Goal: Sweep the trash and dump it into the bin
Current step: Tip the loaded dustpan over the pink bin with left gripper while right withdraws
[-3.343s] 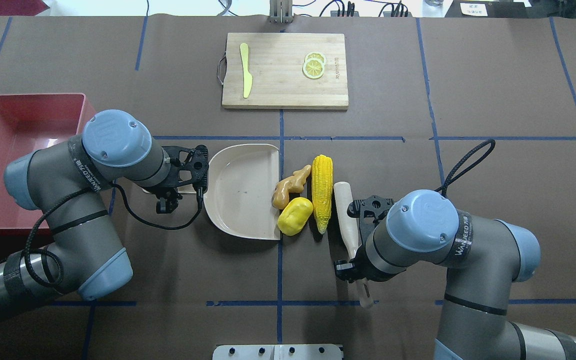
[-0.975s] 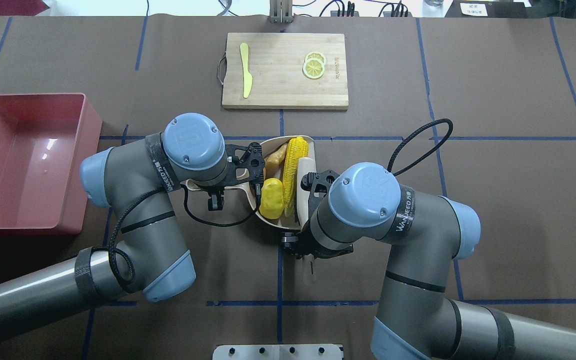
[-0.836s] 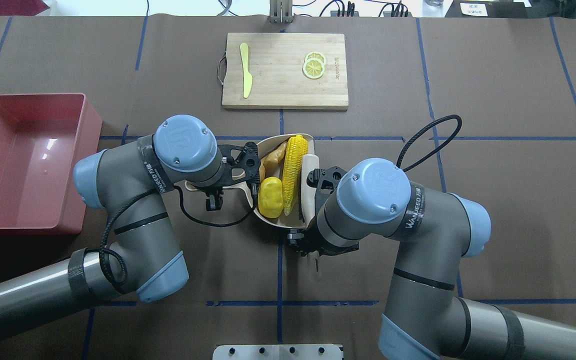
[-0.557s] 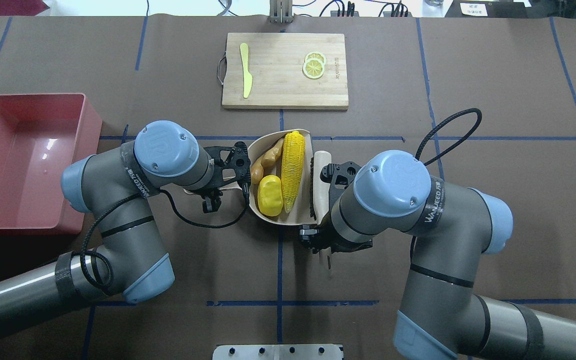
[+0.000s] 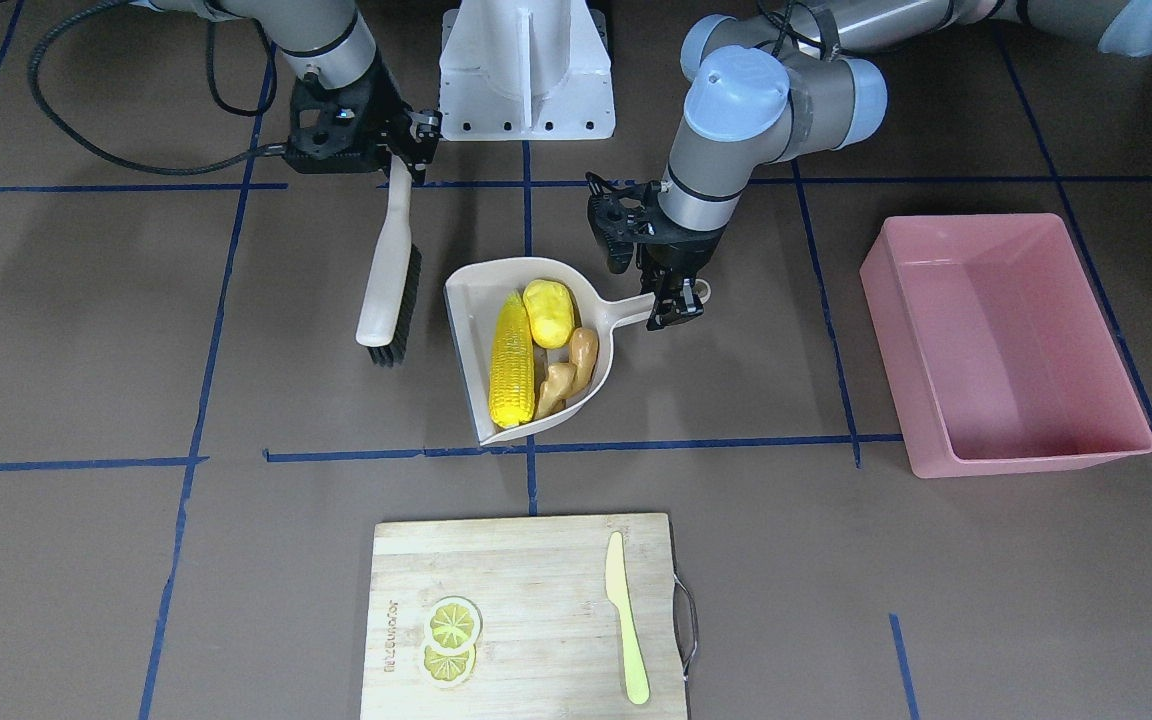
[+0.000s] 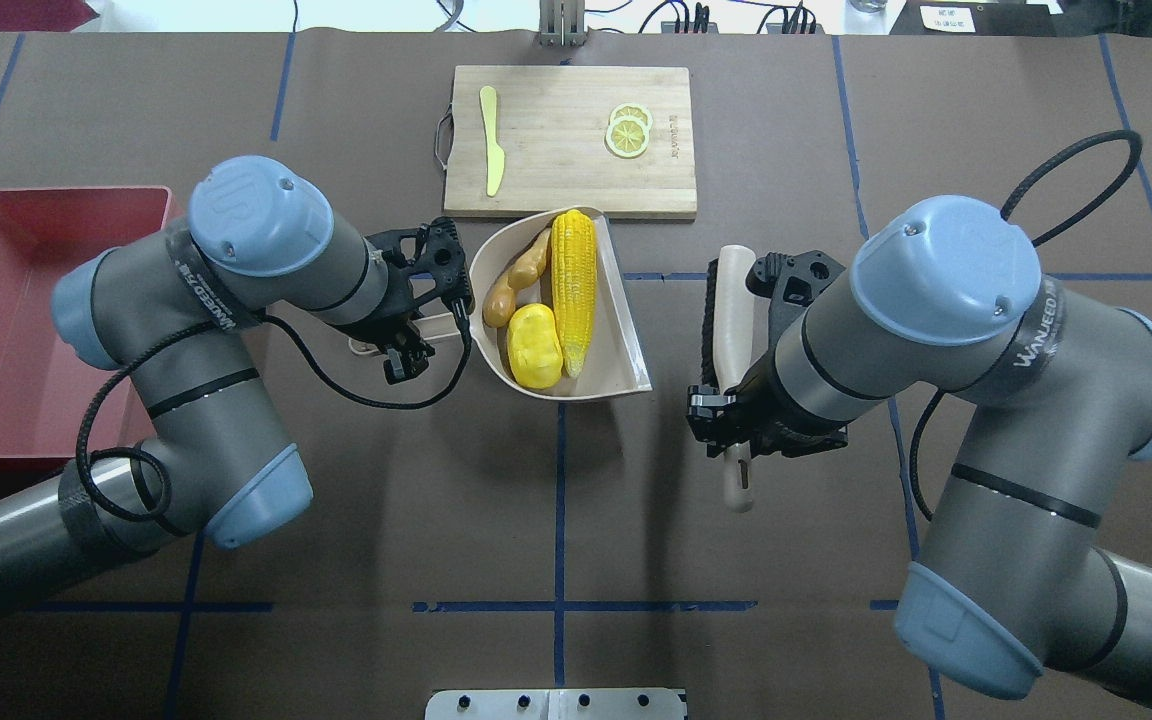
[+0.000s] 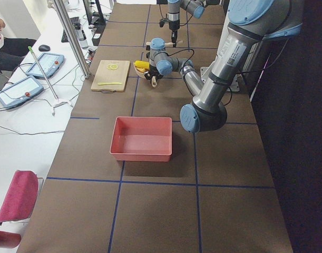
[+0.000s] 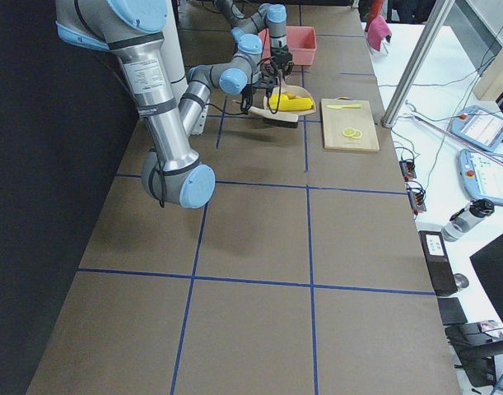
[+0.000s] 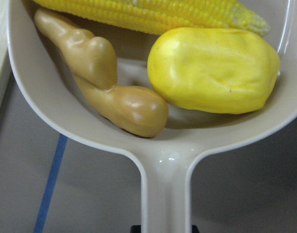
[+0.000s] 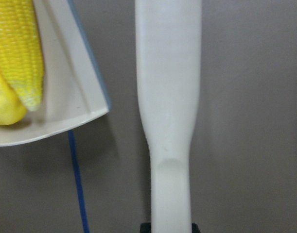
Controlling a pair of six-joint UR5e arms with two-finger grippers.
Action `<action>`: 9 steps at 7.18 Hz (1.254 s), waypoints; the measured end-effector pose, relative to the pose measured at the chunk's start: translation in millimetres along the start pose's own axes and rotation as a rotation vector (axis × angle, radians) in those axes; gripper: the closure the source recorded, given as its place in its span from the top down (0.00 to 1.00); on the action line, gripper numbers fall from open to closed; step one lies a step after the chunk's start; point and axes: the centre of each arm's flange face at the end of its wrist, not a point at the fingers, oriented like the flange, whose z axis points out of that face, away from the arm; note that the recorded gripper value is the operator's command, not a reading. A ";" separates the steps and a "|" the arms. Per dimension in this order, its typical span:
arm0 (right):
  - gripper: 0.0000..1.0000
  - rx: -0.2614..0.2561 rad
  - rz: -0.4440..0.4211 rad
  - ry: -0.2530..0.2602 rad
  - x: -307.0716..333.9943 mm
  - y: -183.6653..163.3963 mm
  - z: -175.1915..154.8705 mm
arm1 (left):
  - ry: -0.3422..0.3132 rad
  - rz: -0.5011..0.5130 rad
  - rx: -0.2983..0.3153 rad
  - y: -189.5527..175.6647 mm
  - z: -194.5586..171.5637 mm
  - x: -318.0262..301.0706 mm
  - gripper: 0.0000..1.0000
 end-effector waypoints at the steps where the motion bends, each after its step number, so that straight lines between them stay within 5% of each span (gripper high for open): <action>1: 0.00 0.016 -0.010 0.018 22.1 -10.2 -5.3 | -0.003 -0.019 0.021 8.2 -21.5 -18.7 0.08; 4: 0.00 0.056 -0.108 0.093 87.3 -43.0 -13.2 | -0.063 -0.076 0.043 90.7 -93.0 -70.5 0.01; 9: 0.00 0.067 -0.128 0.140 108.6 -65.9 -2.7 | -0.109 -0.053 -0.019 305.8 -196.2 -131.5 0.00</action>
